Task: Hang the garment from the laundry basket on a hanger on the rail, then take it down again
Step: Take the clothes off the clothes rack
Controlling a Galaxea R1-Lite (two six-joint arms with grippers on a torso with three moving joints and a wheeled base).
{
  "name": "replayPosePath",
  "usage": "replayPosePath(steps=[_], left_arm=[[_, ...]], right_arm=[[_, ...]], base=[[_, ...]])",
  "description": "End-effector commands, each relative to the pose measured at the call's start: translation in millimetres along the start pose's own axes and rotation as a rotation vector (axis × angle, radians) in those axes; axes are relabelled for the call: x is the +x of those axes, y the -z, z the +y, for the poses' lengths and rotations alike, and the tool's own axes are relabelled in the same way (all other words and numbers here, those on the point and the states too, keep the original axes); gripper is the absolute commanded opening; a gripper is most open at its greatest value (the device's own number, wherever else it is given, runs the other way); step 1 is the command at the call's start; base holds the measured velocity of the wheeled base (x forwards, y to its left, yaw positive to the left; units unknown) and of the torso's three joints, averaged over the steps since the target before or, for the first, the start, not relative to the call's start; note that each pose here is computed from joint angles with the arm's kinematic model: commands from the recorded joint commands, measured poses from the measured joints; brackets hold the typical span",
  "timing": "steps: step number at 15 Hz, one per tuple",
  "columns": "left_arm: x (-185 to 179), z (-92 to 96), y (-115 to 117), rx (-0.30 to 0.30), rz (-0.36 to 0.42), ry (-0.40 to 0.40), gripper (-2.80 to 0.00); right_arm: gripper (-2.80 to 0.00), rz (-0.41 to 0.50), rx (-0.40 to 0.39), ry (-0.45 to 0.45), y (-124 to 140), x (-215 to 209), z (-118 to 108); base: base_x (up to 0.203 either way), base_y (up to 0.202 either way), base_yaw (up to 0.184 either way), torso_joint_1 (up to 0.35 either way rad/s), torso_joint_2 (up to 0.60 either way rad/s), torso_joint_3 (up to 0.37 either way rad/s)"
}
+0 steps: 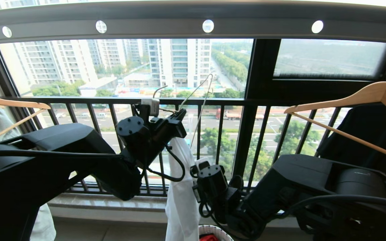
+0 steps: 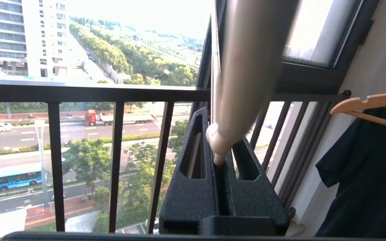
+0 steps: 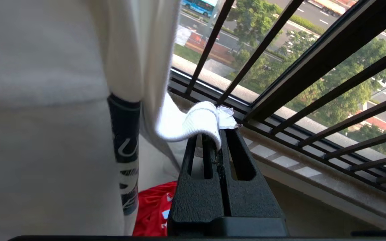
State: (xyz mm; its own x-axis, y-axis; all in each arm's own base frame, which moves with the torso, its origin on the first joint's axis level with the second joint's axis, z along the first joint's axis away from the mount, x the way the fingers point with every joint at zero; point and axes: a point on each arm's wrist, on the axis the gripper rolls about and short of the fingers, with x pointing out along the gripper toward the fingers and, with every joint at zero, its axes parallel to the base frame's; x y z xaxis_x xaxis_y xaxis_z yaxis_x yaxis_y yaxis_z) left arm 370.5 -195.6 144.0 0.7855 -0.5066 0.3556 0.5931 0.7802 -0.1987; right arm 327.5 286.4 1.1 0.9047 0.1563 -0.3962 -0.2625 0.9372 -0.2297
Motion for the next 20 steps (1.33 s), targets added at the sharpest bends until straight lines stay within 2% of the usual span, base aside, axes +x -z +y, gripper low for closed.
replayPosePath(steps=[1,6,10,14,17,20], left_arm=[[3,2.5,-5,0.004,-0.031,-0.012,-2.80],[4,5.5,-7,0.008,-0.040,-0.021,-2.80],[6,11.5,-16,0.016,-0.067,-0.033,-2.80],[6,15.1,-18,0.020,-0.079,-0.047,-2.80],[6,16.0,-15,0.020,-0.072,-0.049,-2.80],[5,16.6,-12,0.038,-0.060,-0.051,-2.80]], right_arm=[[-2.80,0.039,-0.075,-0.012,15,-3,1],[-2.80,0.150,-0.323,-0.078,50,-18,-4],[-2.80,0.184,-0.364,-0.087,64,-14,-2],[-2.80,0.169,-0.357,-0.085,61,-13,-1],[-2.80,0.023,-0.245,-0.037,33,-3,0],[-2.80,-0.026,-0.182,-0.015,22,2,-5]], base=[[0.000,0.000,0.000,0.000,0.00,0.000],[0.000,0.000,0.000,0.000,0.00,0.000],[0.000,0.000,0.000,0.000,0.00,0.000],[0.000,0.000,0.000,0.000,0.00,0.000],[0.000,0.000,0.000,0.000,0.00,0.000],[0.000,0.000,0.000,0.000,0.00,0.000]])
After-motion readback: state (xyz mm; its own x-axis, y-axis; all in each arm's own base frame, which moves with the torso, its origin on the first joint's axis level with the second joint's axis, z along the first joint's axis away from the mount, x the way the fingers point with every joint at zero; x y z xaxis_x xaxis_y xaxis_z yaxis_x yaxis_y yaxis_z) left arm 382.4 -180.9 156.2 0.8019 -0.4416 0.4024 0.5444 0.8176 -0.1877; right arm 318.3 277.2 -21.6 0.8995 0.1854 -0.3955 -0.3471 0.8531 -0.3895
